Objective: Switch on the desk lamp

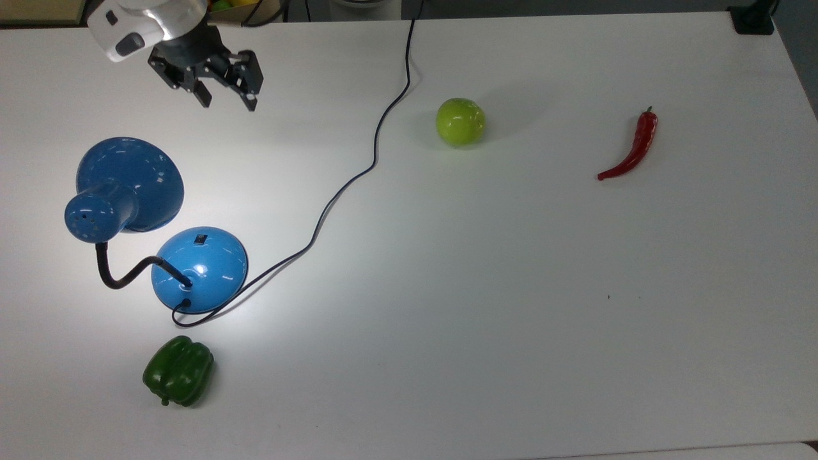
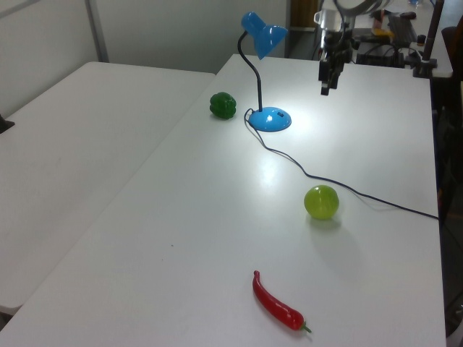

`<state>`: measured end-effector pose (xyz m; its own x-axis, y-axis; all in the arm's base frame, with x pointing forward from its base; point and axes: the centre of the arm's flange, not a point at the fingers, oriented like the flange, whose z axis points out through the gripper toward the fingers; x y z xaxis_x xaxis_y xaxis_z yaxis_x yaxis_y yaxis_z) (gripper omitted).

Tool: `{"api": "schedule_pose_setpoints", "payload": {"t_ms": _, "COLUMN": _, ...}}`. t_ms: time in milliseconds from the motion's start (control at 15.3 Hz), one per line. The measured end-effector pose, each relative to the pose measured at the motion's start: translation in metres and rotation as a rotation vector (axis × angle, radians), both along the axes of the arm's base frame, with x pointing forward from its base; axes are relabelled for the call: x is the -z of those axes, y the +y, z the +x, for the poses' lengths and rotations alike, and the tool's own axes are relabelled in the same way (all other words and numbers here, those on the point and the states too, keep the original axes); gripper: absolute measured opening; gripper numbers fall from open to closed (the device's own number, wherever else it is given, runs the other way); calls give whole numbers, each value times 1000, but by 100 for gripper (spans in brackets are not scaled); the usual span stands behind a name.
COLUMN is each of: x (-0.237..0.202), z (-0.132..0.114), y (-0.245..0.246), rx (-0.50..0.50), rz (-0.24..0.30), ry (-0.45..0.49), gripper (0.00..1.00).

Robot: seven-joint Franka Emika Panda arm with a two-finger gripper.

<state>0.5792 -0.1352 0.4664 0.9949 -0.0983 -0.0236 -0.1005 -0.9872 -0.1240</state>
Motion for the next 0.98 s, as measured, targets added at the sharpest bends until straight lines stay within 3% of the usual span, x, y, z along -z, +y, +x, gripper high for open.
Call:
{"api": "schedule_pose_setpoints", "payload": {"t_ms": 131, "x": -29, "z": -17, "y": 3, "rx": -9, "rz": 21, "ry": 12, "gripper": 96}}
{"api": "schedule_pose_setpoints", "payload": {"t_ms": 196, "x": -47, "z": -26, "y": 4, "rx": -14, "rz": 31, "ry": 13, "gripper": 100}}
{"api": "schedule_pose_setpoints", "payload": {"t_ms": 524, "x": -135, "z": -69, "y": 14, "rx": -25, "rz": 71, "ry": 38, "gripper": 100}}
{"api": "schedule_pose_setpoints", "payload": {"t_ms": 785, "x": -172, "z": -66, "y": 59, "rx": 108, "rz": 57, "ry": 25, "gripper": 100}}
{"api": "schedule_pose_setpoints", "payload": {"t_ms": 982, "x": -174, "z": -60, "y": 108, "rx": 60, "rz": 48, "ry": 30, "gripper": 100}}
